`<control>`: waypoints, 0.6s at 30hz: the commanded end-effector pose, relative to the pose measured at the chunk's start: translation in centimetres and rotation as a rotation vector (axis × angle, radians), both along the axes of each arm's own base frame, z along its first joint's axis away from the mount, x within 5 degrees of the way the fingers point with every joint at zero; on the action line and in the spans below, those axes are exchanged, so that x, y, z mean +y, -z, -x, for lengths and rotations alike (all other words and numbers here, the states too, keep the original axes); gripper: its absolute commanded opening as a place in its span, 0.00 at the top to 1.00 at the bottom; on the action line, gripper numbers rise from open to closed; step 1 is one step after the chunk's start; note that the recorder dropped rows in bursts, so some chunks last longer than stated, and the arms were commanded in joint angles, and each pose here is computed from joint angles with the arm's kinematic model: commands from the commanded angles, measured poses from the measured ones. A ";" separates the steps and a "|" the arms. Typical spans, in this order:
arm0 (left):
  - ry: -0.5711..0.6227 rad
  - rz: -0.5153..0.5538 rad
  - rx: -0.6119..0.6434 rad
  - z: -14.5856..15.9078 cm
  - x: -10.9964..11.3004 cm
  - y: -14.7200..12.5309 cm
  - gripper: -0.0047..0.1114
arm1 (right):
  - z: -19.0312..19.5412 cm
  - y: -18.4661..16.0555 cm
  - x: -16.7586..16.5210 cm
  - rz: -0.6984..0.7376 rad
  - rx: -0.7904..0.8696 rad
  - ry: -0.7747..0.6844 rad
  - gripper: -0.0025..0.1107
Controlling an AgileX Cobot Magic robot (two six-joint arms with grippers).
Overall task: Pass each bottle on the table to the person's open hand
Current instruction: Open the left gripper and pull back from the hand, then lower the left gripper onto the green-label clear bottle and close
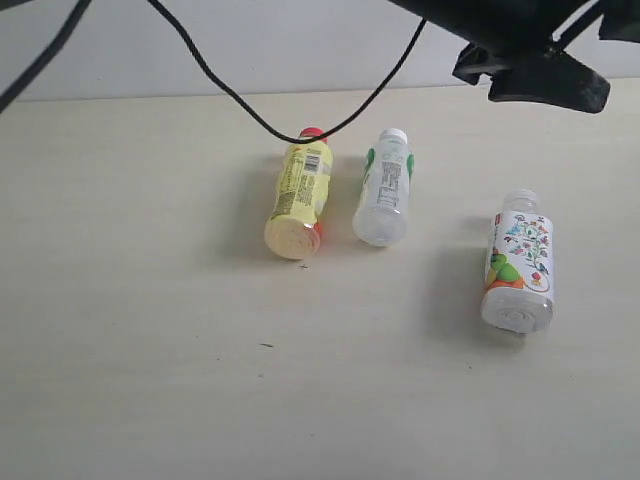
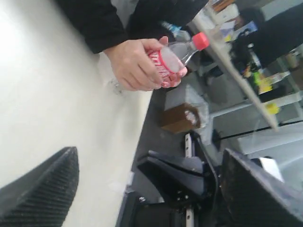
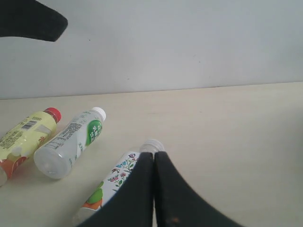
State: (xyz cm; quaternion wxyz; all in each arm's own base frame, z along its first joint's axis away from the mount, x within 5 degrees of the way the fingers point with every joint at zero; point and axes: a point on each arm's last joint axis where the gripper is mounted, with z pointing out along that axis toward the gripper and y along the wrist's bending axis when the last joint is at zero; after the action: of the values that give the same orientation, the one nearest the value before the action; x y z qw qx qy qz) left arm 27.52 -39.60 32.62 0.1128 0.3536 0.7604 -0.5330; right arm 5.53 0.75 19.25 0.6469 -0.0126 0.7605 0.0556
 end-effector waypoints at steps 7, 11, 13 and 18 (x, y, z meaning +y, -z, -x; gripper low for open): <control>-0.233 -0.453 -0.363 1.8 2.7 -2.5 0.29 | 0.0 0.1 0.0 0.003 -0.011 0.006 0.98; -0.441 -0.756 -0.474 -0.3 5.2 -1.4 0.29 | 0.0 0.1 0.0 0.003 -0.011 0.006 0.98; -0.502 -0.852 -0.516 -1.1 5.9 -0.7 0.29 | 0.0 0.1 0.0 0.003 -0.011 0.006 0.98; -0.490 -0.888 -0.517 -1.5 5.4 1.1 0.29 | 0.0 0.1 0.0 0.003 -0.011 0.006 0.98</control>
State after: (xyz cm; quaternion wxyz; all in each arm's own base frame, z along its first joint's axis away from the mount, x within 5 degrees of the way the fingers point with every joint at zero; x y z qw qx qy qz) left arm 28.98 -33.77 32.26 0.2592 0.2994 0.9180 -0.0204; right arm 5.53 0.75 19.25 0.6469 -0.0126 0.7605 0.0556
